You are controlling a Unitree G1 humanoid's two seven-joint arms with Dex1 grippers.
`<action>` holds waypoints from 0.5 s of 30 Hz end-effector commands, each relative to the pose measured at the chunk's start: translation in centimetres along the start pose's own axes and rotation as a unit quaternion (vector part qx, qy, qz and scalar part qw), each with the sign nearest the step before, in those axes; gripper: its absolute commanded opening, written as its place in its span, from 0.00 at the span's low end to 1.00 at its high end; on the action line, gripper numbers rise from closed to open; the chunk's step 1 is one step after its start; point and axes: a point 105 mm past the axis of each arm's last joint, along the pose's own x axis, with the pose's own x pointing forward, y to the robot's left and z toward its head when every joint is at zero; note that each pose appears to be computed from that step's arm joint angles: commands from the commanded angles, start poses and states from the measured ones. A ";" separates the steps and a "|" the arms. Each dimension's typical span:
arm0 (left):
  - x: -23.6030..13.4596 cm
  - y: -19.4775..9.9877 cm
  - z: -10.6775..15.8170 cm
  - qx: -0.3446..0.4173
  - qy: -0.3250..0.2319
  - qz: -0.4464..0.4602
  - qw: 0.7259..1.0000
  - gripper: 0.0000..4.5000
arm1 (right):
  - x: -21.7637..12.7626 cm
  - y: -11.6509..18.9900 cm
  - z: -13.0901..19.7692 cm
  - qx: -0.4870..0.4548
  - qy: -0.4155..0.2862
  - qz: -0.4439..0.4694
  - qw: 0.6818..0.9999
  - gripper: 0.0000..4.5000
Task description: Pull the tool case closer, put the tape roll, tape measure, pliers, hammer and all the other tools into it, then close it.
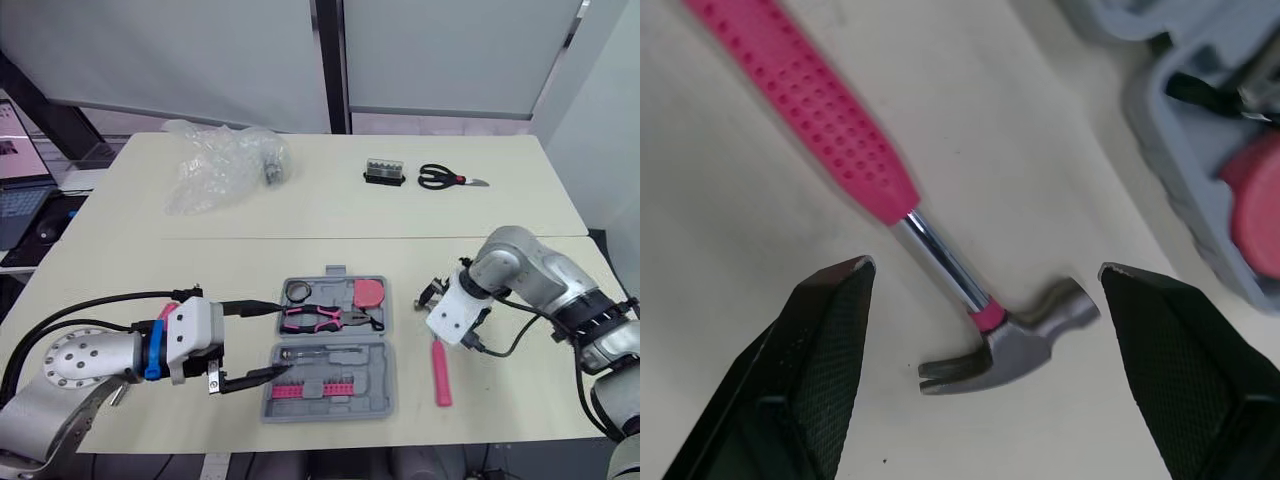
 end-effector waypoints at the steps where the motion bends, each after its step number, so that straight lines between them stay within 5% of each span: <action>1: 0.6 -0.3 1.2 0.015 -0.018 -0.002 1.000 1.00 | 1.2 0.3 -0.5 -0.054 0.012 0.034 0.998 0.85; 5: 0.9 -0.5 1.2 0.013 -0.018 0.004 1.000 1.00 | 3.0 0.3 -0.7 -0.080 0.010 0.042 0.996 0.85; 15: 0.8 -0.8 1.2 0.011 -0.014 0.014 1.000 1.00 | 3.5 0.4 -2.0 -0.104 0.019 0.023 0.994 0.41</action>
